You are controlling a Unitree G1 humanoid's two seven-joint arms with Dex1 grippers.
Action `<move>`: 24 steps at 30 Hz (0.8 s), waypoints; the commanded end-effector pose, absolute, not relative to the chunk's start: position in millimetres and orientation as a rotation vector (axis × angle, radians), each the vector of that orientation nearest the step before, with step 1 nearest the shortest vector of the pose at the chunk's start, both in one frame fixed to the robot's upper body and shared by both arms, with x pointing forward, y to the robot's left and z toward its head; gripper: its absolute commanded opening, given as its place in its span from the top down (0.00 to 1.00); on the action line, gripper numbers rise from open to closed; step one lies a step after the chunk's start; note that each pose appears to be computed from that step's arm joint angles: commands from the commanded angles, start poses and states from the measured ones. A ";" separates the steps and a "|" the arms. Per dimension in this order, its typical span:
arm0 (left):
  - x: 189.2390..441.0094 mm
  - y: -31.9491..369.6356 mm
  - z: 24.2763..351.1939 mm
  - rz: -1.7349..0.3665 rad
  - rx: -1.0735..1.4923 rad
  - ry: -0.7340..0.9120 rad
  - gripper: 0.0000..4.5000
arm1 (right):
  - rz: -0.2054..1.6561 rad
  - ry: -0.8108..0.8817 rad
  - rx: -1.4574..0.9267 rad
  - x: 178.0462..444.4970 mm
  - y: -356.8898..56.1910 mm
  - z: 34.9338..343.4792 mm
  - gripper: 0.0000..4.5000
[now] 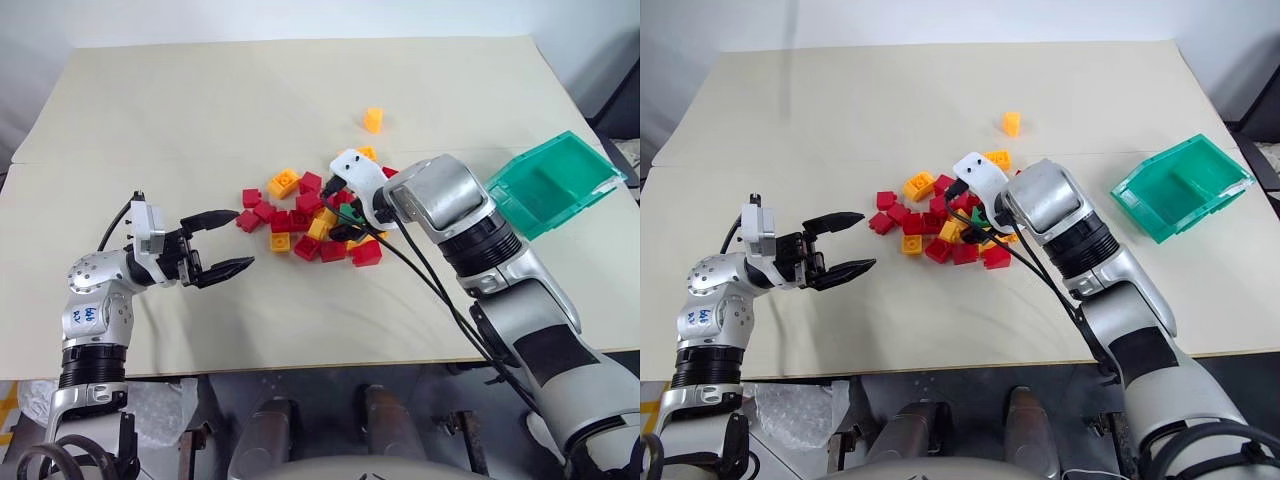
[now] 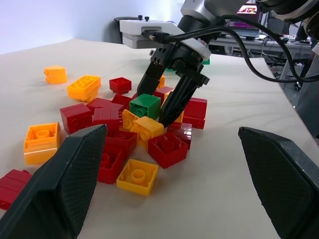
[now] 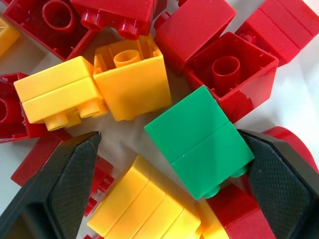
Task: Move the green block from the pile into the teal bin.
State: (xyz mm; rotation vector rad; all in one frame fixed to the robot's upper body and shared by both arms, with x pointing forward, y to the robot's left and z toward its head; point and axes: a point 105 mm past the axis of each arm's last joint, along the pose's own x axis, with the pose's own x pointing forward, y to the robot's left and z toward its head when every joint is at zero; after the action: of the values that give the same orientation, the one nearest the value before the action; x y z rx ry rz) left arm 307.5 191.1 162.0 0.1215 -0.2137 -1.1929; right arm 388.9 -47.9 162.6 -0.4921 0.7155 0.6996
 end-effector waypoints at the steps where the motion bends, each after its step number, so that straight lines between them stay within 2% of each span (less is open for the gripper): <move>1: 302.7 191.1 168.5 -1.212 0.134 -0.237 0.00 | 0.701 0.664 -0.492 394.5 -41.4 173.6 0.09; 3: 302.3 191.3 168.3 -1.214 0.134 -0.236 0.00 | 0.706 0.647 -0.480 396.3 -40.5 178.3 0.19; 9: 302.7 192.4 169.5 -1.204 0.132 -0.237 0.00 | 0.706 0.611 -0.460 397.6 -47.5 187.9 0.66; 13: 303.7 189.7 169.9 -1.204 0.130 -0.237 0.00 | 0.722 0.559 -0.418 394.3 -52.4 202.5 0.67; 19: 308.2 172.1 177.0 -1.219 0.122 -0.259 0.00 | 0.738 0.381 -0.375 382.5 -79.8 236.1 0.67; 24: 317.2 144.7 181.0 -1.234 0.098 -0.254 0.00 | 0.596 0.248 -0.375 382.9 -128.5 251.2 0.67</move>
State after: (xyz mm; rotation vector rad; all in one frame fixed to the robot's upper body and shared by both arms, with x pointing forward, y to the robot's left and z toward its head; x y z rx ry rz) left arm 316.7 153.2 171.6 0.0712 -0.2324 -1.2253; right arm 385.5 -119.9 227.1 -0.3562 0.3610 0.6268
